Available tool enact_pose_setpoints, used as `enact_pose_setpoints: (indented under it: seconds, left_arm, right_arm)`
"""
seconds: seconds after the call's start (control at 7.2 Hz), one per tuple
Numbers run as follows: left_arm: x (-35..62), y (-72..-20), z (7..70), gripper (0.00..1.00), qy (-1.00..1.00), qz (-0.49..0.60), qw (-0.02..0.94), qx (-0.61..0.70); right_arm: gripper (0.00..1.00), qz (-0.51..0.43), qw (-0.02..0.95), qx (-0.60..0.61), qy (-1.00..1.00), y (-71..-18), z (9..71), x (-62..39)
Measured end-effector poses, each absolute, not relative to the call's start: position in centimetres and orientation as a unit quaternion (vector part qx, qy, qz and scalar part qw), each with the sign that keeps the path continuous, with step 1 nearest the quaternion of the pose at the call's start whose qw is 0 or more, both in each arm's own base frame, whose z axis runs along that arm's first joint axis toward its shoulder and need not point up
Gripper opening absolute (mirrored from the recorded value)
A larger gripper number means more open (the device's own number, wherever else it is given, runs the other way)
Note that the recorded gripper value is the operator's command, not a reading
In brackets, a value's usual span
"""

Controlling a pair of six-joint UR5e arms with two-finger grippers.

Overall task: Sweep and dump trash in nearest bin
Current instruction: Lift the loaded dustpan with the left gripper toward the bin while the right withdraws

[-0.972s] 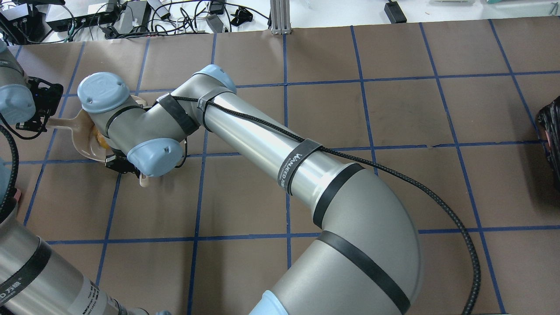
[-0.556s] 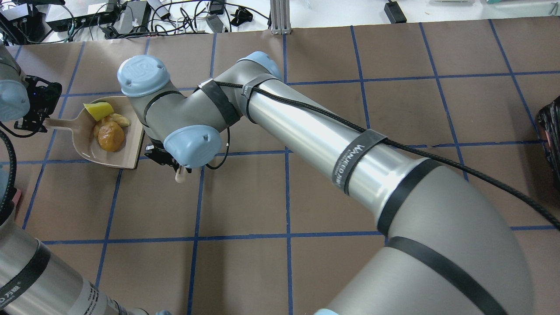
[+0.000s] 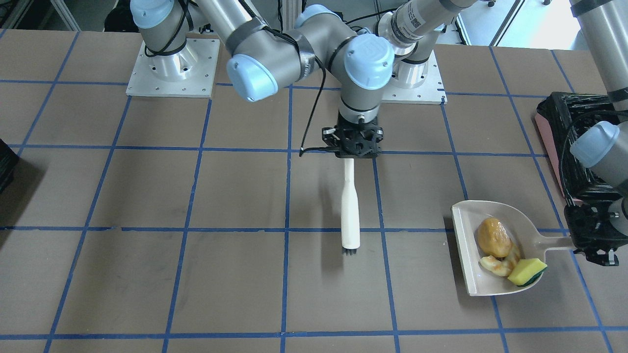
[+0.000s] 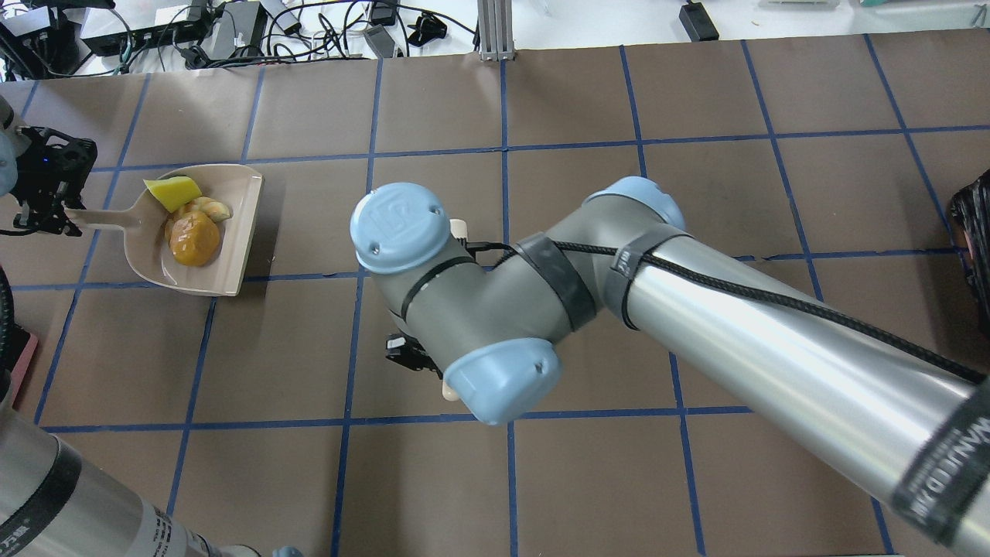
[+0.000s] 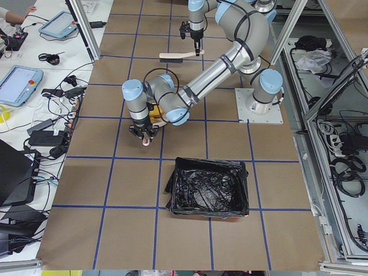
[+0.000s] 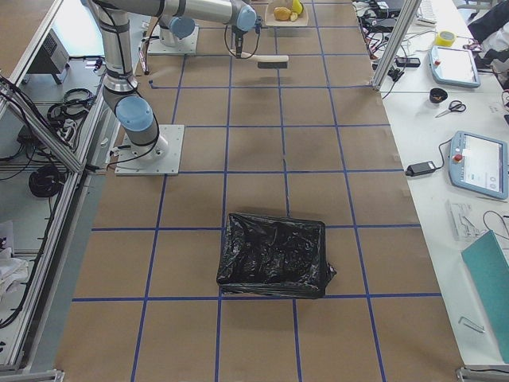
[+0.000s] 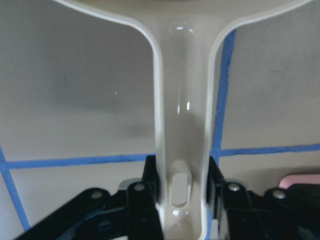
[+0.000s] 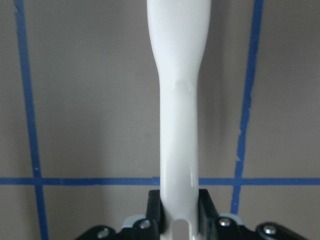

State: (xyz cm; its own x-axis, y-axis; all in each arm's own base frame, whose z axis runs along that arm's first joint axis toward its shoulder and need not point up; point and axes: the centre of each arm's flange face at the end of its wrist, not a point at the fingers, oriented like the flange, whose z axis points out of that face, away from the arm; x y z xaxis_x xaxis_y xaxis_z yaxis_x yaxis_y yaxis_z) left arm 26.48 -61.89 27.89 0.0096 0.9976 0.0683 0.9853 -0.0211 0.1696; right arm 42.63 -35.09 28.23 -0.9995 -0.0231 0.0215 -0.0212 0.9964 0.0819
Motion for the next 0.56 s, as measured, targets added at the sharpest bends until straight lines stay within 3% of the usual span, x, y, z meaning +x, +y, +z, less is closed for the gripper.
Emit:
enact_pose_setpoints:
  seconds: [0.56]
  left_arm:
    - [37.5,-54.5,37.5,0.0,0.696,0.09,0.057,0.71]
  right_arm:
    - [0.0,-0.042,0.027,0.02,-0.999,-31.2,26.7,38.7]
